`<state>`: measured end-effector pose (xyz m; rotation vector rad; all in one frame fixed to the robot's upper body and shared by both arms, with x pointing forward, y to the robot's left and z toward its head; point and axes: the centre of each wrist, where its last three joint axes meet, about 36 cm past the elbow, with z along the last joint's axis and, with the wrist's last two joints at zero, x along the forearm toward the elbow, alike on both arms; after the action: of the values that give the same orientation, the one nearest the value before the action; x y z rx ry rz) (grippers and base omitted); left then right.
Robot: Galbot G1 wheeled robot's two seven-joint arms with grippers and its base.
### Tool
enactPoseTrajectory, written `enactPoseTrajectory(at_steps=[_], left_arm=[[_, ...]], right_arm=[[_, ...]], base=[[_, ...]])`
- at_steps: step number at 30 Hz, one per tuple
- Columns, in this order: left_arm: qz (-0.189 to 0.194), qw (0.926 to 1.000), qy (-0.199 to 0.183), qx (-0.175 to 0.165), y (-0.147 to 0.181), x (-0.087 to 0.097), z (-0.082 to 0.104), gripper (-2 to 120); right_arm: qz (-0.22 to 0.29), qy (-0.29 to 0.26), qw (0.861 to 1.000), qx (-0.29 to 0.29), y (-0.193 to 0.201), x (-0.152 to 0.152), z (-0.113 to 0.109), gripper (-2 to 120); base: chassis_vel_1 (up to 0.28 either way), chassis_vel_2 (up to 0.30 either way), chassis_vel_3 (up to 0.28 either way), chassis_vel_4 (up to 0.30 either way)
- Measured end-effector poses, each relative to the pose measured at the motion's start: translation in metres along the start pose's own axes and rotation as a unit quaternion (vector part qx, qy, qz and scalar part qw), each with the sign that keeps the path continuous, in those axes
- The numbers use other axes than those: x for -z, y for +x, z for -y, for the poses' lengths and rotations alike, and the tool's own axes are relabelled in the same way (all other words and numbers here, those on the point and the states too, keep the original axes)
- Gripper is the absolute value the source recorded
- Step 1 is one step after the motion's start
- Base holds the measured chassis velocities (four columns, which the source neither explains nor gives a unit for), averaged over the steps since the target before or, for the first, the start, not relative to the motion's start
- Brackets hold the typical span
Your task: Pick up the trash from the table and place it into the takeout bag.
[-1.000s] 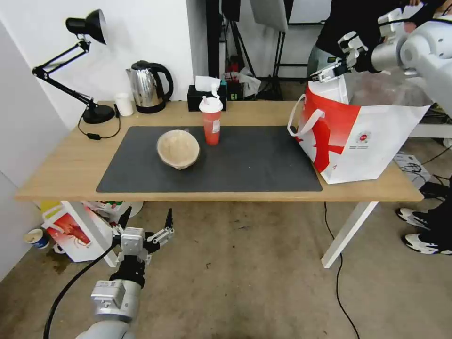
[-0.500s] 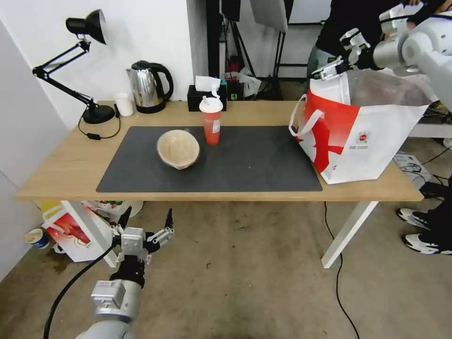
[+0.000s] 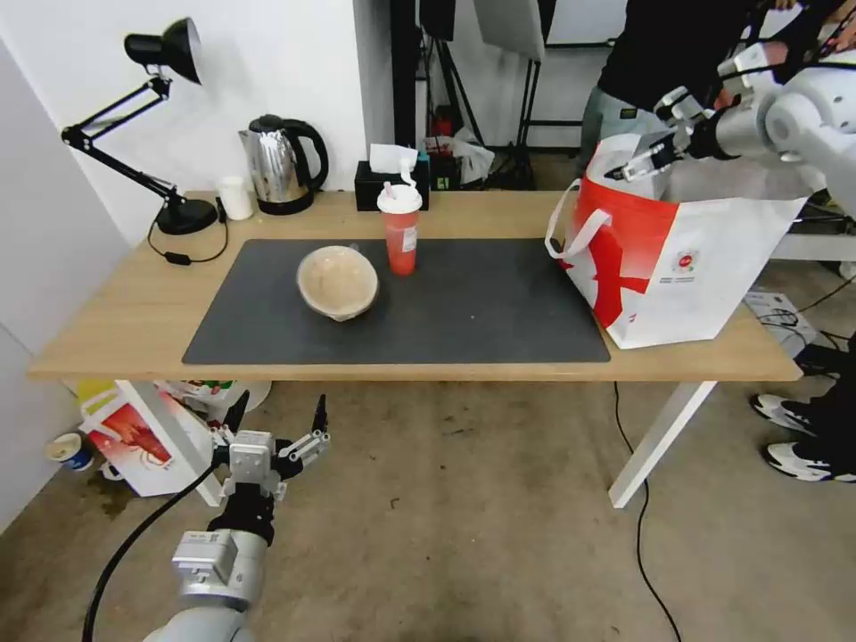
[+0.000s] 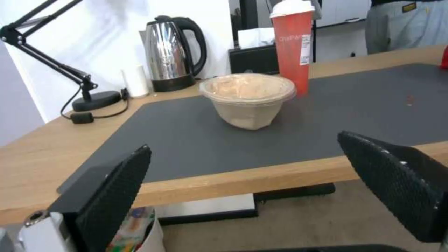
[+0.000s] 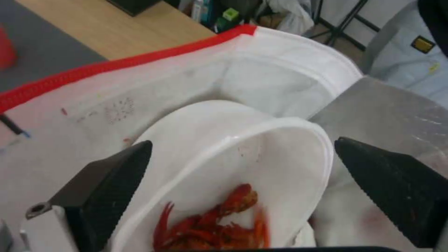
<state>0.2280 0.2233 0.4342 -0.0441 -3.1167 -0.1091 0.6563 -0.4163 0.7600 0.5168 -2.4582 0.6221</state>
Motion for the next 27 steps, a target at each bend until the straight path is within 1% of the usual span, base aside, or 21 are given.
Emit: enactPoseTrajectory(at_steps=[7, 10, 17, 20, 23, 25, 27], left_arm=[[0.0, 1.0, 0.0, 0.0, 0.0, 0.0, 0.0, 100], [0.0, 1.0, 0.0, 0.0, 0.0, 0.0, 0.0, 100], [0.0, 1.0, 0.0, 0.0, 0.0, 0.0, 0.0, 100], [0.0, 1.0, 0.0, 0.0, 0.0, 0.0, 0.0, 100], [0.0, 1.0, 0.0, 0.0, 0.0, 0.0, 0.0, 100], [0.0, 1.0, 0.0, 0.0, 0.0, 0.0, 0.0, 100], [0.0, 1.0, 0.0, 0.0, 0.0, 0.0, 0.0, 100]], right_arm=[[-0.001, 0.012, 1.0, -0.011, 0.006, 0.009, 0.002, 100], [0.001, 0.02, 1.0, -0.011, 0.009, 0.016, 0.0, 100], [0.008, 0.022, 1.0, -0.016, 0.015, 0.025, 0.002, 100], [0.021, 0.016, 0.999, -0.019, 0.021, 0.03, 0.004, 100], [0.05, -0.003, 0.998, -0.022, 0.033, 0.041, 0.012, 100], [0.054, -0.006, 0.998, -0.022, 0.035, 0.042, 0.014, 100], [0.074, -0.017, 0.997, -0.023, 0.046, 0.049, 0.019, 100]], base=[[0.0, 0.0, 0.0, 0.0], [0.0, 0.0, 0.0, 0.0], [0.0, 0.0, 0.0, 0.0], [0.0, 0.0, 0.0, 0.0], [0.0, 0.0, 0.0, 0.0], [0.0, 0.0, 0.0, 0.0], [0.0, 0.0, 0.0, 0.0]])
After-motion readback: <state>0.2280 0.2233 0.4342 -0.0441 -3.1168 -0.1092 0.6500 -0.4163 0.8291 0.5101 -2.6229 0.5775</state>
